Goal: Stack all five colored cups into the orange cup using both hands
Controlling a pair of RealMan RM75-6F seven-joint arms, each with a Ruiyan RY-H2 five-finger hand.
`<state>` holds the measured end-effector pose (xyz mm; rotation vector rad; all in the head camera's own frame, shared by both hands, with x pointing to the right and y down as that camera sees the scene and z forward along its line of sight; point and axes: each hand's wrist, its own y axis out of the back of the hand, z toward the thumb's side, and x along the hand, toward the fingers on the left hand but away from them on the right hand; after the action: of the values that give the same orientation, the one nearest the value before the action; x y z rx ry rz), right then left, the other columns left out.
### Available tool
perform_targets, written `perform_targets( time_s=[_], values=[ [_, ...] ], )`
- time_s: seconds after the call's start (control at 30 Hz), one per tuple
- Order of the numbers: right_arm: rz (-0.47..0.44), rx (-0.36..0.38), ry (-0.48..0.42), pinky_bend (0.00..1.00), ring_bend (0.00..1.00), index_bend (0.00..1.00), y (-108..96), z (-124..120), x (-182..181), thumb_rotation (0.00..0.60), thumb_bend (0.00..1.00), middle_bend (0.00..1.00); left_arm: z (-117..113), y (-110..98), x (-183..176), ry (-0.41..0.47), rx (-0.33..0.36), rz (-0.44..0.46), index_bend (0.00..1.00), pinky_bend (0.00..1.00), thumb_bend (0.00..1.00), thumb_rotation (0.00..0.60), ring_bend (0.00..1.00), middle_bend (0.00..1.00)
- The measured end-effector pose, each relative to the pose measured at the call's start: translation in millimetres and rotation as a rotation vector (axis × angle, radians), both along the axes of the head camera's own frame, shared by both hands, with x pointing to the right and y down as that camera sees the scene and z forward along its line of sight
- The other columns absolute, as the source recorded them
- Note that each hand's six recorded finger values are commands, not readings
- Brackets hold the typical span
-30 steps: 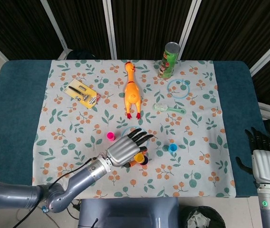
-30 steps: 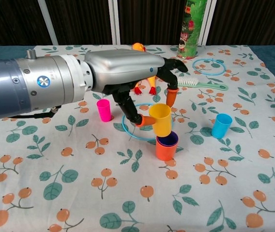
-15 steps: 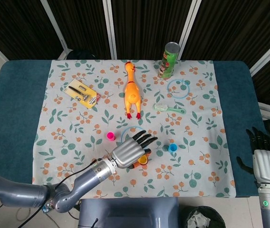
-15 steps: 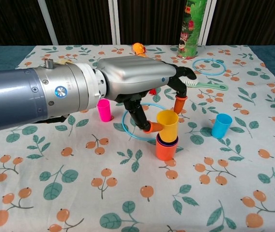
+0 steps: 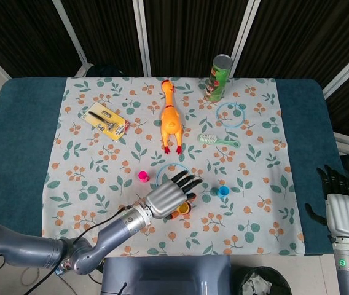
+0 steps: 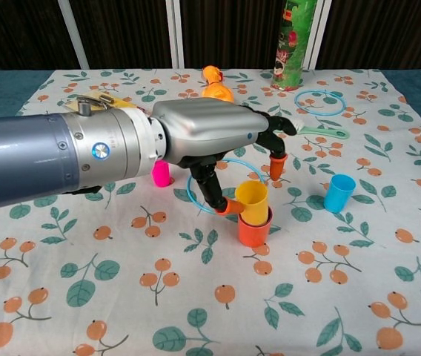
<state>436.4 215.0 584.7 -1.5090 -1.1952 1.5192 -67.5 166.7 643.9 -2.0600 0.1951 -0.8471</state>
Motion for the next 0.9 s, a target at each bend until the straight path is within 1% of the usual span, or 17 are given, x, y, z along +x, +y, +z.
perform_targets(
  time_s=[0.07, 0.17, 0.27, 0.37, 0.47, 0.57, 0.67, 0.77, 0.9],
  values=[
    [-0.003, -0.003, 0.002, 0.08, 0.00, 0.06, 0.1, 0.0, 0.2, 0.600, 0.34, 0.00, 1.5, -0.8, -2.7, -0.013, -0.002, 0.000, 0.12, 0.00, 0.17, 0.600, 0.00, 0.00],
    [-0.017, -0.024, 0.013, 0.08, 0.00, 0.06, 1.5, 0.5, 1.7, 0.600, 0.33, 0.00, 1.9, -6.0, -10.1, -0.032, 0.003, -0.018, 0.10, 0.00, 0.17, 0.600, 0.00, 0.00],
    [-0.022, -0.039, 0.009, 0.08, 0.00, 0.07, 2.1, 0.7, 1.8, 0.600, 0.33, 0.00, -0.3, -14.2, -20.0, -0.038, 0.019, -0.061, 0.10, 0.00, 0.17, 0.600, 0.00, 0.00],
    [-0.019, -0.033, -0.012, 0.08, 0.00, 0.09, -0.5, 0.7, 0.8, 0.600, 0.33, 0.00, -4.1, -27.6, -37.9, -0.049, 0.052, -0.122, 0.09, 0.00, 0.17, 0.600, 0.00, 0.00],
    [-0.032, -0.035, -0.038, 0.08, 0.00, 0.10, -7.4, 3.3, -3.6, 0.600, 0.33, 0.00, -10.9, -42.5, -61.8, -0.054, 0.091, -0.188, 0.09, 0.00, 0.17, 0.600, 0.00, 0.00],
    [-0.057, -0.053, -0.066, 0.08, 0.00, 0.11, -18.4, 8.0, -11.4, 0.600, 0.33, 0.00, -17.8, -50.7, -83.9, -0.036, 0.101, -0.261, 0.09, 0.00, 0.17, 0.600, 0.00, 0.00],
    [-0.095, -0.077, -0.096, 0.08, 0.00, 0.12, -34.4, 13.6, -24.8, 0.600, 0.33, 0.00, -25.9, -56.0, -108.3, -0.014, 0.120, -0.326, 0.09, 0.00, 0.17, 0.600, 0.00, 0.00],
    [-0.134, -0.109, -0.127, 0.08, 0.00, 0.12, -48.7, 20.1, -41.5, 0.600, 0.33, 0.00, -34.6, -59.9, -137.3, -0.016, 0.169, -0.378, 0.09, 0.00, 0.17, 0.600, 0.00, 0.00],
    [-0.180, -0.170, -0.161, 0.08, 0.00, 0.13, -65.5, 29.9, -65.0, 0.600, 0.33, 0.00, -47.1, -64.0, -178.8, -0.042, 0.265, -0.452, 0.09, 0.00, 0.17, 0.600, 0.00, 0.00]
  ],
)
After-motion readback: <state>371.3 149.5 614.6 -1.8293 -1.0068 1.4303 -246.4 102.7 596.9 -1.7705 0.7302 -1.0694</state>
